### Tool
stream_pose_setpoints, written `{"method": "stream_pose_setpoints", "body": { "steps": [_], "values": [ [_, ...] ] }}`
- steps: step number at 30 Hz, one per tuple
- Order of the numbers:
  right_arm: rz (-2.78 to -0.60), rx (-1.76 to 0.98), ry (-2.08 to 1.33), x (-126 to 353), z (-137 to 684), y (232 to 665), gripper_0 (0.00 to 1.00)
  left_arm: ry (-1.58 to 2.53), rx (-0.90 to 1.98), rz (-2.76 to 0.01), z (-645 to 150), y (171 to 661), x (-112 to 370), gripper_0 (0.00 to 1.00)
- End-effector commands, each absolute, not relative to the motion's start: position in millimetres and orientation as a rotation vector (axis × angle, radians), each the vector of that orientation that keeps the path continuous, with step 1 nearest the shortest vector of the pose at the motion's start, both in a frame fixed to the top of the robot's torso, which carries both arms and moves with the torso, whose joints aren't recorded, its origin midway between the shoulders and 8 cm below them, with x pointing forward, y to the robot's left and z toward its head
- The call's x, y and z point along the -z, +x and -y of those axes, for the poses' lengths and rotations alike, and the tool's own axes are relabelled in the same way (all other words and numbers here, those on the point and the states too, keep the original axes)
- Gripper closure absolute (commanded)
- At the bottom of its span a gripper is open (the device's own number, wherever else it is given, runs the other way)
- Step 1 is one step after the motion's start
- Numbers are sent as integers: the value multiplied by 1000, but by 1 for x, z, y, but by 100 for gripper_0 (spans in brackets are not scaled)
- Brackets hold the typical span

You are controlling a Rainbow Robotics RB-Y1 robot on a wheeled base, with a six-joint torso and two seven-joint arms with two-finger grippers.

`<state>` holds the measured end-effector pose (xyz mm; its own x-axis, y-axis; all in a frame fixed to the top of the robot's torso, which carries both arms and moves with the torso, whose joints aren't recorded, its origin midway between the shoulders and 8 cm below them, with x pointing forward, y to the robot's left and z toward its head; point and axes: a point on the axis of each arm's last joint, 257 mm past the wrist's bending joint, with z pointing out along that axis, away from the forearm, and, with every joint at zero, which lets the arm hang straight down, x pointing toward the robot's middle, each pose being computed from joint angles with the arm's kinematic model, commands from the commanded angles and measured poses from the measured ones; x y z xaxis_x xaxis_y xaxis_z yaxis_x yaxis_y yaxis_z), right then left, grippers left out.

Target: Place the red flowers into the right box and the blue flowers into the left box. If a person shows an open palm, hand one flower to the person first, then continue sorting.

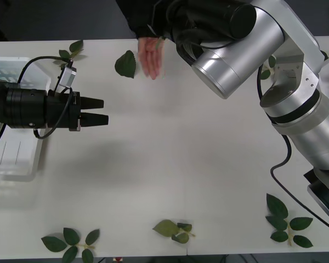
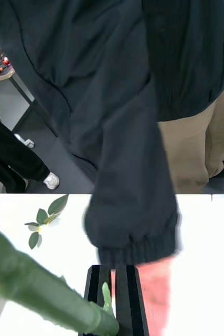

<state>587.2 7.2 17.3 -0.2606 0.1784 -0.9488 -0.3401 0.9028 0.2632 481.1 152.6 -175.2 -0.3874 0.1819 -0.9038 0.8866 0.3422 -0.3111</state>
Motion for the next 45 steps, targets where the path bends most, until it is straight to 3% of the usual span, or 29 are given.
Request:
{"method": "stream_pose_setpoints", "body": {
  "steps": [1, 28, 30, 33, 35, 37, 45],
  "values": [
    [-1697, -555, -146, -55, -34, 577, 100, 1040, 1066, -1697, -138, 477, 161, 0],
    [-1679, -557, -151, -58, -34, 577, 100, 1069, 1159, -1668, -124, 458, 162, 0],
    [-1682, -557, -150, -58, -34, 578, 85, 1073, 1168, -1671, -123, 455, 164, 0],
    [-1680, -558, -149, -59, -34, 577, 33, 1087, 1208, -1671, -117, 445, 169, 0],
    [-1681, -555, -150, -58, -33, 578, 6, 1083, 1253, -1653, -111, 438, 168, 0],
    [-1678, -550, -154, -59, -32, 578, 1, 1086, 1285, -1644, -105, 432, 168, 0],
    [-1684, -541, -156, -54, -29, 578, 1, 1091, 1333, -1628, -92, 424, 171, 0]
  ]
}}
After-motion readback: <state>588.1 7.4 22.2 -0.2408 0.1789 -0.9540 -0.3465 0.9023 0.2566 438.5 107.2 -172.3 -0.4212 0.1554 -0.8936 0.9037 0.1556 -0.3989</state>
